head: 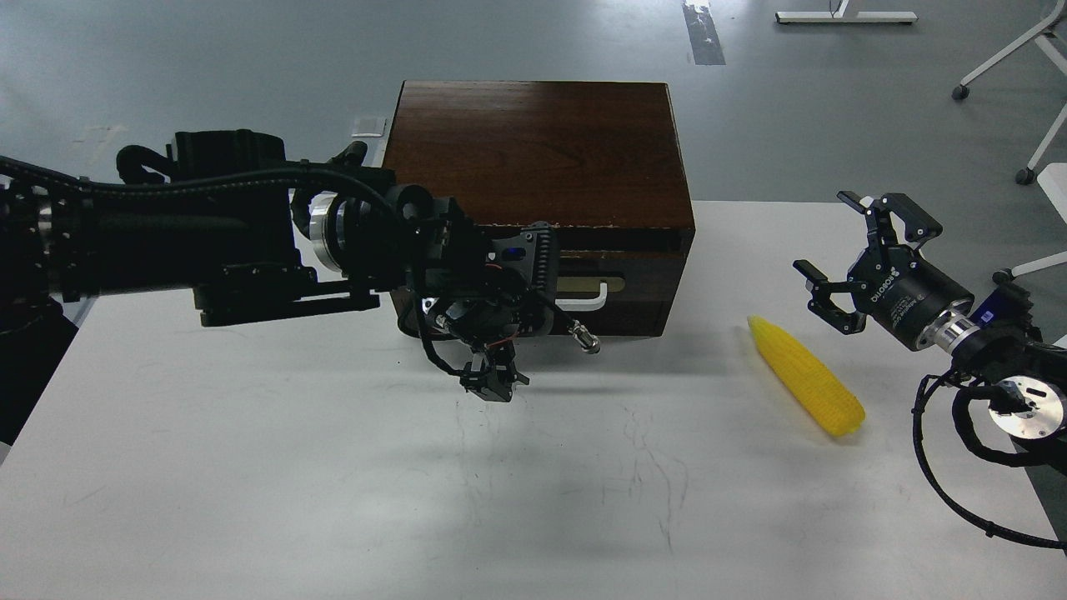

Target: Put corn in drawer with both arms

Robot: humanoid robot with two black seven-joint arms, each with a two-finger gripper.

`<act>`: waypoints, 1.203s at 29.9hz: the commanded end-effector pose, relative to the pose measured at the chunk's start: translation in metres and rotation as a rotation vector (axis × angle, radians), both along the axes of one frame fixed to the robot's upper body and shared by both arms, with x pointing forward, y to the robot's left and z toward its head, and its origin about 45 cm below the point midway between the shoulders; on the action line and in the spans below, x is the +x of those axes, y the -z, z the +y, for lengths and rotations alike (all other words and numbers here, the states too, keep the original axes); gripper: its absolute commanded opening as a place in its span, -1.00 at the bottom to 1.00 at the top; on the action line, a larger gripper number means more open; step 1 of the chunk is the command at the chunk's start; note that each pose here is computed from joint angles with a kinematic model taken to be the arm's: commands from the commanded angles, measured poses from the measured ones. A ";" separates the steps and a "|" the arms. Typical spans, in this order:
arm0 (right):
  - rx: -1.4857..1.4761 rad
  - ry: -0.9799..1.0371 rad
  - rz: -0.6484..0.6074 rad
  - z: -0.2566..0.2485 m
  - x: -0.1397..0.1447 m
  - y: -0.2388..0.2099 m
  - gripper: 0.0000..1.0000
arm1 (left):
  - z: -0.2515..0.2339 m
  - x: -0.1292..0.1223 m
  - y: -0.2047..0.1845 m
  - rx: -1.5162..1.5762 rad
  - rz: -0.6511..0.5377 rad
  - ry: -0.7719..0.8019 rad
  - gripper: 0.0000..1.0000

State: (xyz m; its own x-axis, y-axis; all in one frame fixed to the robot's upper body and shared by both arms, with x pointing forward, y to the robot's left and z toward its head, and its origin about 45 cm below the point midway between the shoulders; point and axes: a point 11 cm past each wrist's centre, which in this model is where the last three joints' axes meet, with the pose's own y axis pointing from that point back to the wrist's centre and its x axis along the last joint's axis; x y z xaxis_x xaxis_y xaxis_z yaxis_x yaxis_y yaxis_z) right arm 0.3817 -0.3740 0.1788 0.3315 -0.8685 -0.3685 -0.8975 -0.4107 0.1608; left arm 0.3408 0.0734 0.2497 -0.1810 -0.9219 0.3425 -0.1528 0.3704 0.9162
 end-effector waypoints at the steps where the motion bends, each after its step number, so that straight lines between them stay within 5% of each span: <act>1: -0.001 0.001 0.001 -0.001 -0.001 0.000 0.99 | -0.001 -0.015 0.001 -0.009 0.032 0.032 0.96; 14: 0.000 0.001 0.003 0.000 -0.001 0.001 0.99 | 0.020 -0.052 -0.004 -0.026 0.098 0.083 0.96; 36: 0.001 -0.003 0.010 0.001 -0.003 0.004 0.99 | 0.011 -0.039 -0.020 -0.029 0.033 0.097 0.96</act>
State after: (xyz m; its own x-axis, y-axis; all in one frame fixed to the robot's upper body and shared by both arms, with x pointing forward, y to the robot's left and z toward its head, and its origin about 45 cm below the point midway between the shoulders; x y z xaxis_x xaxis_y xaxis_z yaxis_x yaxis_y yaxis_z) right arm 0.3797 -0.3734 0.1757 0.3304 -0.8679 -0.3709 -0.8952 -0.4127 0.1682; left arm 0.2998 0.0859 0.2659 -0.2496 -0.8916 0.3779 -0.0753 0.4070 0.9103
